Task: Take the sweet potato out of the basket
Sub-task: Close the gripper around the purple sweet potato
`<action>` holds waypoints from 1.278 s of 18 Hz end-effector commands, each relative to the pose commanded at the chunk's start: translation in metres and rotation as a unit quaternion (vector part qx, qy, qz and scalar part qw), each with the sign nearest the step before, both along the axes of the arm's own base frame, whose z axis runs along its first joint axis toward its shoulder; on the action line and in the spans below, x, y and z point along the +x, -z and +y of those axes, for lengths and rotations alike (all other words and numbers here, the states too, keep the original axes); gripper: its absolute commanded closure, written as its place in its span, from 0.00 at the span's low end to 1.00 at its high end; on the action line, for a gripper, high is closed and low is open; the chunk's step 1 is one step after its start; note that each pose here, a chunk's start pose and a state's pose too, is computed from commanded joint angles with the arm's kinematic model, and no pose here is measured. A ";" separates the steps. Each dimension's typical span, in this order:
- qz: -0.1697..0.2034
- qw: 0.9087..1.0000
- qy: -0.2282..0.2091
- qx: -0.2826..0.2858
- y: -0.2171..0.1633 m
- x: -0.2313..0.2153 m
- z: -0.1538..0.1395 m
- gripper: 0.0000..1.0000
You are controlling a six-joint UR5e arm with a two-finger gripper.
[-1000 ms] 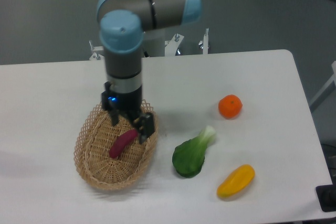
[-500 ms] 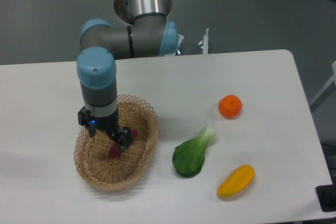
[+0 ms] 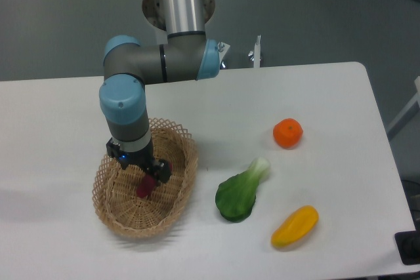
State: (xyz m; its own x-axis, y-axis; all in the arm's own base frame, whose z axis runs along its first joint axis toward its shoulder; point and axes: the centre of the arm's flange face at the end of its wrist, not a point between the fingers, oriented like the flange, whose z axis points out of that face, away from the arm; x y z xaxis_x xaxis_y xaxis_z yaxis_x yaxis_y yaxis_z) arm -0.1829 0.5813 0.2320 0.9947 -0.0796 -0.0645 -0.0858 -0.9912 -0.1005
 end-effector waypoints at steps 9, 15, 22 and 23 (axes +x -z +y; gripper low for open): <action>0.001 1.000 0.030 -0.007 0.023 0.002 0.006 0.00; 0.002 0.999 0.032 -0.015 0.031 0.004 0.007 0.00; 0.009 0.999 0.031 -0.007 0.019 0.002 0.008 0.68; 0.010 0.999 0.031 -0.006 0.017 0.002 0.009 0.69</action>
